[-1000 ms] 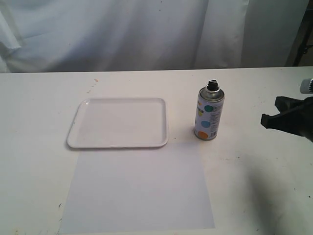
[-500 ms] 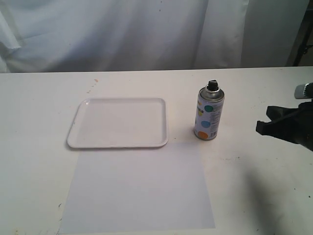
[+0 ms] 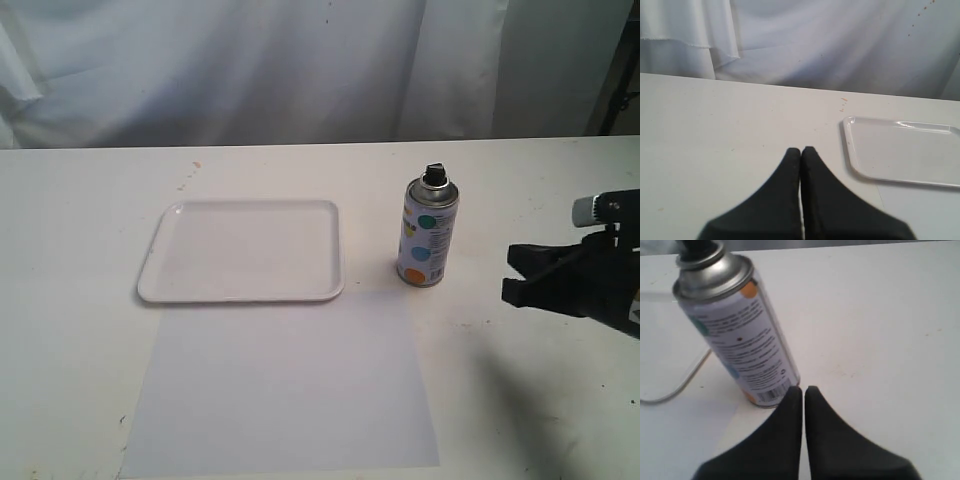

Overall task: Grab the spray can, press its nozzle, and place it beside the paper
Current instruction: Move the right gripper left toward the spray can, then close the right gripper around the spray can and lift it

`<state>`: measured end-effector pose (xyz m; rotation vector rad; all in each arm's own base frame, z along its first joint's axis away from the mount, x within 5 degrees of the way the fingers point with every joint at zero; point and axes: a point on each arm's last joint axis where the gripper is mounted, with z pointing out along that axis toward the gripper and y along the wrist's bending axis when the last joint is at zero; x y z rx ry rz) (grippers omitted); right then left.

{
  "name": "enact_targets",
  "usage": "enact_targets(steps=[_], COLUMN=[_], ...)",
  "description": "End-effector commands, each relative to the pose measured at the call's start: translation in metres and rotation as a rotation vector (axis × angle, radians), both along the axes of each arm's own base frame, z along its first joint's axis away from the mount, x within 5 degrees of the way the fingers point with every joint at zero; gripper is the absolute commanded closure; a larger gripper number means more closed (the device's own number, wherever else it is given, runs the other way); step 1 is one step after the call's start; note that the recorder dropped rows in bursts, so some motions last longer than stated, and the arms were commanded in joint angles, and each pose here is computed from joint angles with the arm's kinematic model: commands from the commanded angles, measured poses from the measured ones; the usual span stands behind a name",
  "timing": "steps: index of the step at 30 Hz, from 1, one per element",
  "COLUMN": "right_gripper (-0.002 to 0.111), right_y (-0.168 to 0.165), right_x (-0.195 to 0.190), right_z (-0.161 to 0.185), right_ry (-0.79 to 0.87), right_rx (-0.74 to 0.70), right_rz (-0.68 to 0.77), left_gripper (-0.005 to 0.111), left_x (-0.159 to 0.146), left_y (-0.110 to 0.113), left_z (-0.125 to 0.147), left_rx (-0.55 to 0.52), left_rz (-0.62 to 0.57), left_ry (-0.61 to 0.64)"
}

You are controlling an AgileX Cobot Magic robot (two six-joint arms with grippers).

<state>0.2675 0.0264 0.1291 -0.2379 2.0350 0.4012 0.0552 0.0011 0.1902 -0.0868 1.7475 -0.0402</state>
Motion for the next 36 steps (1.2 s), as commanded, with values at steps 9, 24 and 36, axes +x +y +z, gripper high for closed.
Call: enact_targets(steps=[9,24,36], right_gripper=[0.028,0.028,0.028], right_y=[0.013,0.040,0.051], right_x=[0.018,0.065,0.093], right_z=[-0.017,-0.022,-0.034], right_ry=[-0.057,-0.089,-0.072], right_rx=[0.093,0.092,0.033], right_rz=[0.134,0.297,0.310], left_gripper=[0.107,0.107,0.107], left_x=[0.000,0.000,0.000], left_y=[0.000,0.000,0.000], left_z=[-0.001,-0.001,-0.001], left_rx=[-0.003,-0.003,-0.003], left_rz=[-0.006,-0.006,-0.006], left_ry=[0.000,0.000,0.000])
